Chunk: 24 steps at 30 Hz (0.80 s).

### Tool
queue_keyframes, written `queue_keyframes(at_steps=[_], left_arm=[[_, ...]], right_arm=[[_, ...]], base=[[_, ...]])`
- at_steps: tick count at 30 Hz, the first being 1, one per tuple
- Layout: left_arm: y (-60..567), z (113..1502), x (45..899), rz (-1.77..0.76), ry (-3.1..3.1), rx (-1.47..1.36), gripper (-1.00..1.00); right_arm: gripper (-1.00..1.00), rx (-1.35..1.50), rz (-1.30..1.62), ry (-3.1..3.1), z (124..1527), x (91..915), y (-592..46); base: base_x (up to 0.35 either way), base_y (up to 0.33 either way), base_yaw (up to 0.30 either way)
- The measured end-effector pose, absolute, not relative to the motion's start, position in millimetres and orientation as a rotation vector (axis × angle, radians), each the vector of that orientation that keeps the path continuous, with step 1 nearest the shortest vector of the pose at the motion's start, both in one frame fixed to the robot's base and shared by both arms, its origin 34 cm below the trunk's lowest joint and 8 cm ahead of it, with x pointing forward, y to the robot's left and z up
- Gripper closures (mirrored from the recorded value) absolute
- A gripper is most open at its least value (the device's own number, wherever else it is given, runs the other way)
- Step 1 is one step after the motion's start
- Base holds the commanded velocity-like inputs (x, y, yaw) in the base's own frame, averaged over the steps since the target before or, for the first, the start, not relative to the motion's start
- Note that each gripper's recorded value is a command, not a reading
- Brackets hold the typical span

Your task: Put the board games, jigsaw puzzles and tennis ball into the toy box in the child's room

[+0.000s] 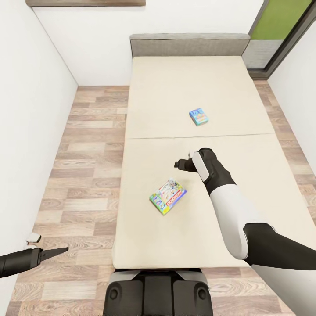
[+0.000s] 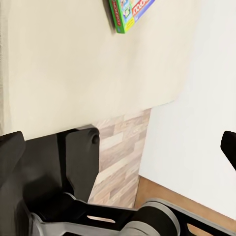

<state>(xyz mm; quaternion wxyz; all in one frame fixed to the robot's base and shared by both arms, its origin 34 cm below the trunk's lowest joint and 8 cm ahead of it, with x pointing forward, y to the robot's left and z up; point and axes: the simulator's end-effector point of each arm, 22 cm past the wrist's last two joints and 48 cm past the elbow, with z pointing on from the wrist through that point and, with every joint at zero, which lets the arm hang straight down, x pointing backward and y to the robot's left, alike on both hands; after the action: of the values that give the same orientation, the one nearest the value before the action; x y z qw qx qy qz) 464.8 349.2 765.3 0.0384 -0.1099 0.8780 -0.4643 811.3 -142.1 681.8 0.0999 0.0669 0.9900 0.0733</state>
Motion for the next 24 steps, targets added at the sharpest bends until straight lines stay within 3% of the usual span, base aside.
queue_keyframes(at_steps=[24], left_arm=[[350.6,751.7,455.6,-1.429,2.724,-0.369,-1.00]], right_arm=[[-1.00,0.227,0.224,2.878,670.5,829.7,-141.8]], base=[[0.000,0.000,0.000]])
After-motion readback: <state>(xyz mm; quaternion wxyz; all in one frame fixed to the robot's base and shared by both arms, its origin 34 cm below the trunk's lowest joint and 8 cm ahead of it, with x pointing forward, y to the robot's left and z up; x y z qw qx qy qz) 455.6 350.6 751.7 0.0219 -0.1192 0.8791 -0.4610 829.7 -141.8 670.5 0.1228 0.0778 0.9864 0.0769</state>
